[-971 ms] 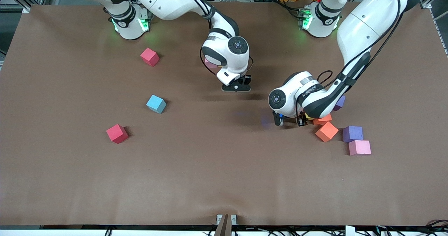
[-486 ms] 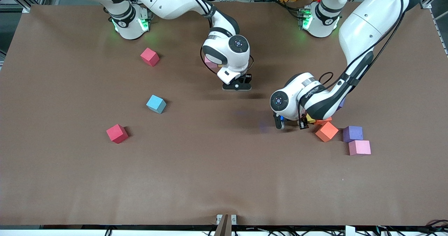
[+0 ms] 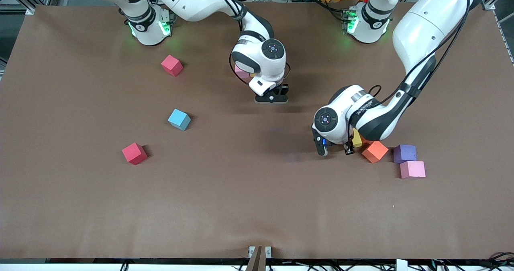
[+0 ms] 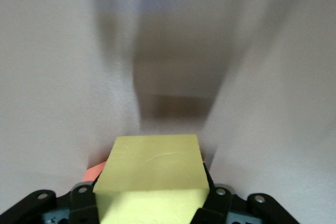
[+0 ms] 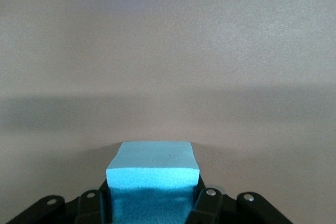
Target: Form number 2 with 11 blocks
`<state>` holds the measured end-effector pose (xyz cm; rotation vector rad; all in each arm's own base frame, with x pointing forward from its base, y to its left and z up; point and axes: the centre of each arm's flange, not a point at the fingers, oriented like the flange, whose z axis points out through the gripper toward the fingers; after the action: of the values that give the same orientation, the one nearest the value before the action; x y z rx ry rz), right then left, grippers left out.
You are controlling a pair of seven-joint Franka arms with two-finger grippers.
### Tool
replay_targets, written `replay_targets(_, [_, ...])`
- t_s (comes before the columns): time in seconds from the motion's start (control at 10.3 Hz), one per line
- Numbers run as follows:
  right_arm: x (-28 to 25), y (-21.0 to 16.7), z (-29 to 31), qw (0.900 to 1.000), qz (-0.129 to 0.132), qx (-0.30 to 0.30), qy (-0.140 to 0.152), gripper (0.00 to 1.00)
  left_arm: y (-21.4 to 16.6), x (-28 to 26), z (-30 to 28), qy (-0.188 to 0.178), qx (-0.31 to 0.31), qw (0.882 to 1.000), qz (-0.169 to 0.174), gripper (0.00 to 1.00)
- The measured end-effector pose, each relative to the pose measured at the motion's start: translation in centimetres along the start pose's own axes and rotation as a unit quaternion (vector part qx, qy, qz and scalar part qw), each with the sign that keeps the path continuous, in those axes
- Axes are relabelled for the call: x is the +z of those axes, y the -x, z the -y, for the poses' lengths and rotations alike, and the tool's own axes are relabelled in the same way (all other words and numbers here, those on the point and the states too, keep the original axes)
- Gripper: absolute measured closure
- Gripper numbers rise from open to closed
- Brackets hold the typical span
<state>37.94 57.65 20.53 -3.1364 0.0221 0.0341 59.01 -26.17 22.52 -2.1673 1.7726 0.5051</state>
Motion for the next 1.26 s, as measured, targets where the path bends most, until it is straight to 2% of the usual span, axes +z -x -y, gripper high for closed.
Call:
replay_targets(0.68, [0.0,0.0,0.0,1.000,-0.004,-0.004,0.002,0.47,1.5,-5.4,3.3,-0.001,-0.051,0.997,-0.057,0.36])
replay_targets(1.26, [-0.2,-0.3,-0.2,1.000,-0.008,-0.004,0.004,0.47,1.9,-6.9,3.8,-0.002,-0.062,0.995,-0.072,0.36])
